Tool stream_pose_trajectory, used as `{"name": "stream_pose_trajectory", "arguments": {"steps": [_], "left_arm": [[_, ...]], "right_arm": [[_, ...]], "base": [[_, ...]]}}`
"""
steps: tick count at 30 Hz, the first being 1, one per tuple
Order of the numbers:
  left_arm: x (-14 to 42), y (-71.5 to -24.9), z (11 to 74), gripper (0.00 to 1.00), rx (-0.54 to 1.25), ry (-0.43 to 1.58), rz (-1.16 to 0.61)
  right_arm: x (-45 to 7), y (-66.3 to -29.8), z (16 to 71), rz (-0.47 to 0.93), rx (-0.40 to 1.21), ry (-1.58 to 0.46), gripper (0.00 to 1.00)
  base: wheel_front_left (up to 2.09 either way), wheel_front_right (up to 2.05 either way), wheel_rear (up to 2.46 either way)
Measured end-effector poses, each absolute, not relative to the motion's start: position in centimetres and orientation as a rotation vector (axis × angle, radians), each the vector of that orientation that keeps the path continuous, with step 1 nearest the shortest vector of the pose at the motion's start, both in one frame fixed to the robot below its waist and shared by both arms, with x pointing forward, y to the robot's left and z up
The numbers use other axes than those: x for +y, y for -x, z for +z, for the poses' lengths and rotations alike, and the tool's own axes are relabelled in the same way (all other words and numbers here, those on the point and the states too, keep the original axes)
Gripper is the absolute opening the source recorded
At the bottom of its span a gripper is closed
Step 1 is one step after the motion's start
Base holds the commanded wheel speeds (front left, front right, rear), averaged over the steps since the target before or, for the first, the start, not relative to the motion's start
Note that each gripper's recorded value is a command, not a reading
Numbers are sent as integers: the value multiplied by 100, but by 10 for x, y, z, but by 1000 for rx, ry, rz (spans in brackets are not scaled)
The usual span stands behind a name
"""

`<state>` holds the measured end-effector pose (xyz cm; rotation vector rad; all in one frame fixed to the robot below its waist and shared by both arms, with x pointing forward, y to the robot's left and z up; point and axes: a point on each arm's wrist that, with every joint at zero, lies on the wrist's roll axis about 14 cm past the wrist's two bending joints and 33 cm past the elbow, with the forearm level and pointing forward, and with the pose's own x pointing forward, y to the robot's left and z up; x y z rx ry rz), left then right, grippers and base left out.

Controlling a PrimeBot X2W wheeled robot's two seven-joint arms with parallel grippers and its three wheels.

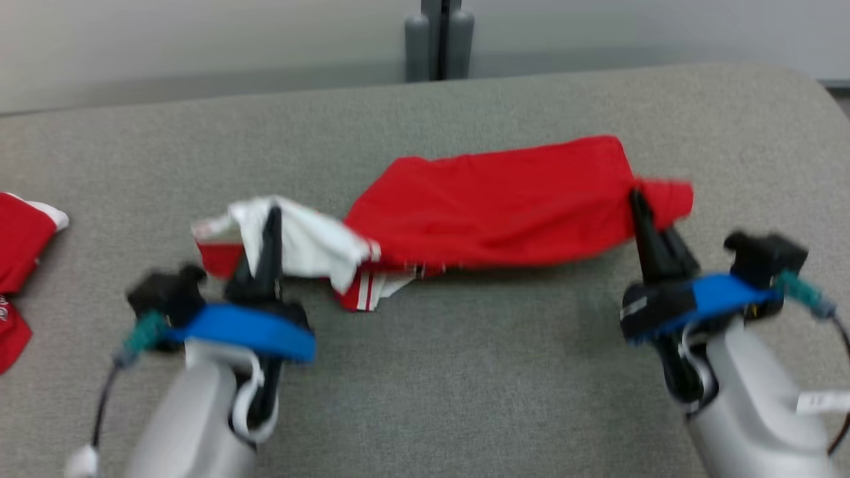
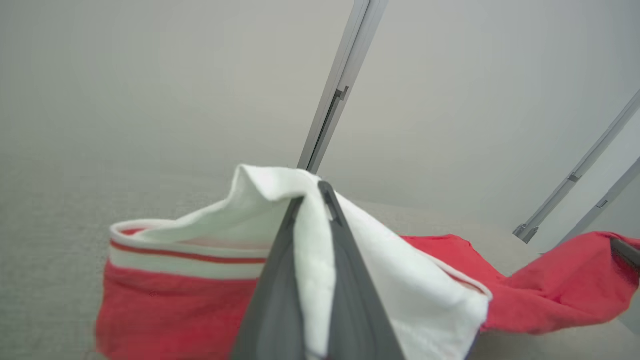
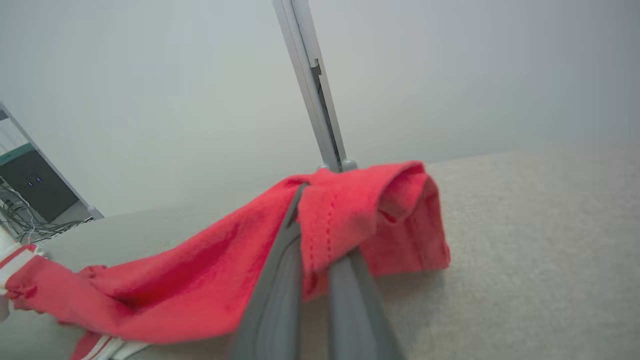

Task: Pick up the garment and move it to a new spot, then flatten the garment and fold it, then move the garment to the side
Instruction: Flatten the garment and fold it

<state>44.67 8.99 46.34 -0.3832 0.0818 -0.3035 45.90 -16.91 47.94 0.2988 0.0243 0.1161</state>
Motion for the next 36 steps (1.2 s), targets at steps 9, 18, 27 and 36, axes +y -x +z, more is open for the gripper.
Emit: {"name": "stream_pose_trajectory", "arguments": {"steps": [9, 18, 27, 36], "left_arm": [[90, -601, 551, 0, -97, 429, -351], [91, -692, 669, 0, -352, 421, -366], [72, -697, 734, 0, -484, 402, -425], [93, -689, 612, 0, -248, 425, -354]], "right_arm": [[-181, -592, 550, 123, -98, -345, 0], [-179, -692, 644, 138, -268, -475, 0], [-169, -715, 675, 166, -295, -428, 0], [-159, -686, 556, 143, -66, -411, 0]], "base": [[0, 0, 0], [0, 0, 0], [0, 0, 0], [0, 0, 0]]}}
